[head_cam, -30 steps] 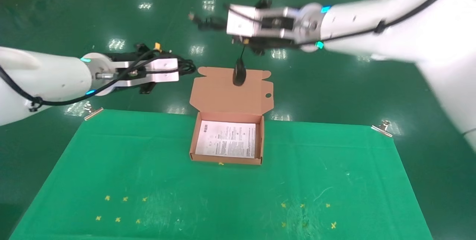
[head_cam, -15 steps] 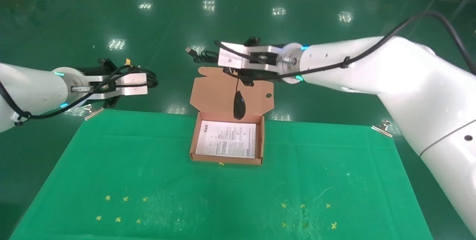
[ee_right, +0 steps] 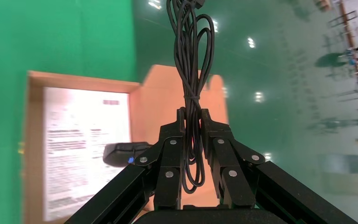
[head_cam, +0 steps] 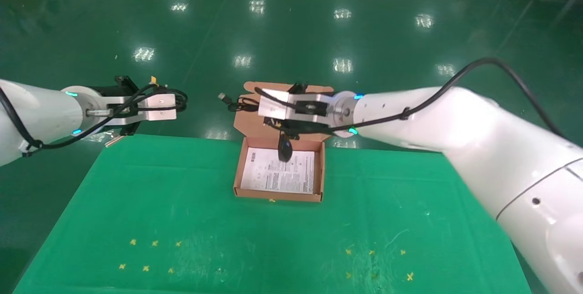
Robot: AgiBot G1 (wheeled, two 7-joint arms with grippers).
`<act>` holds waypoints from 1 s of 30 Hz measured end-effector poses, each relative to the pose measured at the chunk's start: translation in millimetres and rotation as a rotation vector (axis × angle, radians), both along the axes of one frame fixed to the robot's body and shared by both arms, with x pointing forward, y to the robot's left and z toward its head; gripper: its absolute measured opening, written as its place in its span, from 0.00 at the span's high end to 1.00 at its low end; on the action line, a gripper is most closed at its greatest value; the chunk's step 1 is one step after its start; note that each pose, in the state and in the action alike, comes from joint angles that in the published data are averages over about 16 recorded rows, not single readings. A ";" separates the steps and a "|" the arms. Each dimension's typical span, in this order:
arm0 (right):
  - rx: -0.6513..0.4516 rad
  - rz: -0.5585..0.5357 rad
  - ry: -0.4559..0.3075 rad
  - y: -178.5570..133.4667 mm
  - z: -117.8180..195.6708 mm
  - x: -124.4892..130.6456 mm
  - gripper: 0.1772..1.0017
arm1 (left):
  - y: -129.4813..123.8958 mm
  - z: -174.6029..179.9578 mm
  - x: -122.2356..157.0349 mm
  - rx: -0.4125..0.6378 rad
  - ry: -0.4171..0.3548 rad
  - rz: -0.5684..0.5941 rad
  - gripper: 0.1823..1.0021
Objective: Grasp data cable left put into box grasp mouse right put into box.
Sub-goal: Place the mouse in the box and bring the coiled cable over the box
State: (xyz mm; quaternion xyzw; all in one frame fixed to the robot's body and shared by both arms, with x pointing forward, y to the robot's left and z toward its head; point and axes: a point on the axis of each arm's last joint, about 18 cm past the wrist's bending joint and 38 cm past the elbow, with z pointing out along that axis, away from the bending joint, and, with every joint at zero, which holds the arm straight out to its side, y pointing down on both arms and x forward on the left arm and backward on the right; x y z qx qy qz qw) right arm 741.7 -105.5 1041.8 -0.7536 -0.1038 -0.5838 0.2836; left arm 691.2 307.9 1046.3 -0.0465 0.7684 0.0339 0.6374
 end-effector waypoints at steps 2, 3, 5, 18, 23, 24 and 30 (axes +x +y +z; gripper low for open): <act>0.012 0.006 0.012 2.6 -6.3 0.5 0.92 | 0.0 0.0 -0.1 0.000 0.000 0.000 0.91; 0.018 0.008 0.019 3.6 -9.5 0.9 0.92 | 0.0 0.0 -0.1 0.000 0.000 0.000 0.91; 0.031 0.009 0.035 4.7 -16.5 1.9 0.92 | -0.1 -0.1 -0.1 0.000 0.000 0.000 0.91; 0.095 -0.048 0.161 -11.1 -60.9 15.1 0.92 | -0.1 -0.1 -0.2 0.000 0.000 0.000 0.91; 0.109 -0.068 0.200 -17.1 -74.1 18.2 0.92 | -0.1 -0.1 -0.2 0.000 0.000 0.000 0.91; 0.112 -0.070 0.206 -17.8 -76.1 18.6 0.92 | -0.1 -0.1 -0.2 0.000 0.000 0.000 0.91; 0.124 -0.075 0.230 -18.8 -85.2 19.4 0.92 | -0.1 -0.1 -0.2 0.000 0.000 0.000 0.92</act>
